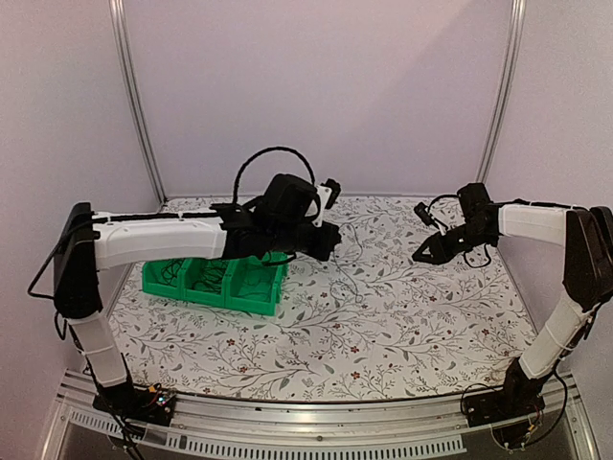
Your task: Untangle the cables
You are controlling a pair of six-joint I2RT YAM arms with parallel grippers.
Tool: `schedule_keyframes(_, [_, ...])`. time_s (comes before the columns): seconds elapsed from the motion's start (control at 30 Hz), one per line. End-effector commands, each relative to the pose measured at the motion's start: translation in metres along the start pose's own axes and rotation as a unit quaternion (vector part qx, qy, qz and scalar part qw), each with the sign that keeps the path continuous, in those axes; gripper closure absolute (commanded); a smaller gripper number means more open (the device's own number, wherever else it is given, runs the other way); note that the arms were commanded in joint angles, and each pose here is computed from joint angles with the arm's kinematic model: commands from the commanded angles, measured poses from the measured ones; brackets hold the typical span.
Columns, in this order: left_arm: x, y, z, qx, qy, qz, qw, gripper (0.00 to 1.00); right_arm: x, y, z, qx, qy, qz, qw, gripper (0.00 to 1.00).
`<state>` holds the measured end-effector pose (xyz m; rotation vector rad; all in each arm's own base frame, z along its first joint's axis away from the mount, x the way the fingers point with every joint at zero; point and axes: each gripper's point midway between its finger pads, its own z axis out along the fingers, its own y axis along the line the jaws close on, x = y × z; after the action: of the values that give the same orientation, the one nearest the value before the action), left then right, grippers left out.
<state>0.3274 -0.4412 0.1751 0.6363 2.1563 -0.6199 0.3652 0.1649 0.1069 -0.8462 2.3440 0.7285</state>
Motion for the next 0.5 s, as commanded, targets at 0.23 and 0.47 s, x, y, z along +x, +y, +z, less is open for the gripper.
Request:
schedule_keyframes(0.23, [-0.056, 0.068, -0.141, -0.146, -0.081, 0.032, 0.985, 1.0, 0.003, 0.001, 0.001, -0.012, 0.004, 0.001, 1.0, 0.76])
schedule_keyframes(0.47, [-0.062, 0.101, -0.191, -0.187, -0.114, 0.018, 0.976, 1.0, 0.005, 0.001, 0.003, -0.013, 0.007, 0.003, 1.0, 0.76])
